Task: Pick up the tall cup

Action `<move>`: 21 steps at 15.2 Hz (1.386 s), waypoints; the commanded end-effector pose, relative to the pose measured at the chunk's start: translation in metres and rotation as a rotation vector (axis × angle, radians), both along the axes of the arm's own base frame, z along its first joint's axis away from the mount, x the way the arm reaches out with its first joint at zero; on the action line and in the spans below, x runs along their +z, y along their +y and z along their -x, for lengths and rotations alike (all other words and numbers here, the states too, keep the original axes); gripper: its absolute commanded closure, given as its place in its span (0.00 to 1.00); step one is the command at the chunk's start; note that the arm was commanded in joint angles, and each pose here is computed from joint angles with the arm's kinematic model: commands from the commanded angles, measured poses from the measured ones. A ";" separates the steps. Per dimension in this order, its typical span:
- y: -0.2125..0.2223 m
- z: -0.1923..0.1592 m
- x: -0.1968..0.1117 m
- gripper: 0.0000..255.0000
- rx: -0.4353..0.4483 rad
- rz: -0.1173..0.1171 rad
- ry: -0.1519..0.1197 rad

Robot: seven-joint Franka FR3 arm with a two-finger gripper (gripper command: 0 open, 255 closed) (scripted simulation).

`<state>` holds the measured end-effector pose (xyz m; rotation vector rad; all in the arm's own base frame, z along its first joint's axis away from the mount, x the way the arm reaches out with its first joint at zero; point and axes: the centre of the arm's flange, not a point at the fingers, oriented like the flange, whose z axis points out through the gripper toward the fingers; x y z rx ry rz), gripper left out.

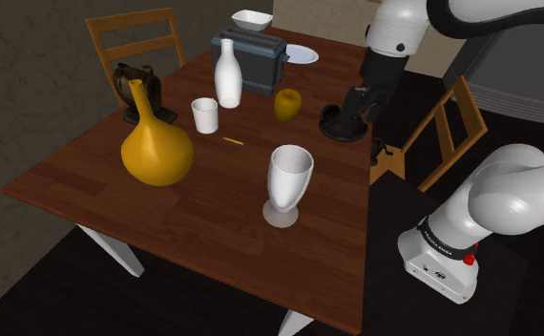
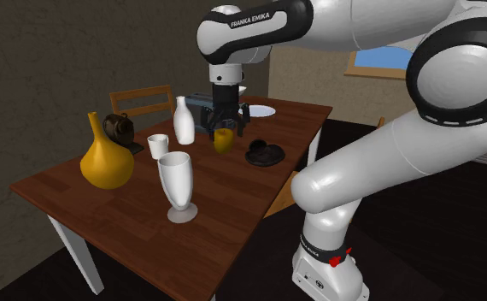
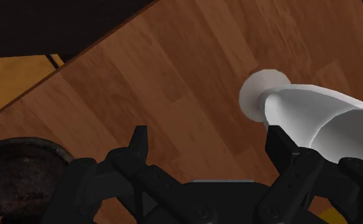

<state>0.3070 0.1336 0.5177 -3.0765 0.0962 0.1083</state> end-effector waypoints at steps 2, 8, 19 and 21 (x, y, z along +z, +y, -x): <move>0.038 -0.004 -0.011 0.00 -0.027 0.019 -0.040; 0.114 -0.020 -0.036 0.00 -0.075 0.061 -0.116; 0.122 -0.022 -0.078 1.00 -0.081 0.065 -0.124; 0.123 -0.022 -0.078 1.00 -0.081 0.065 -0.124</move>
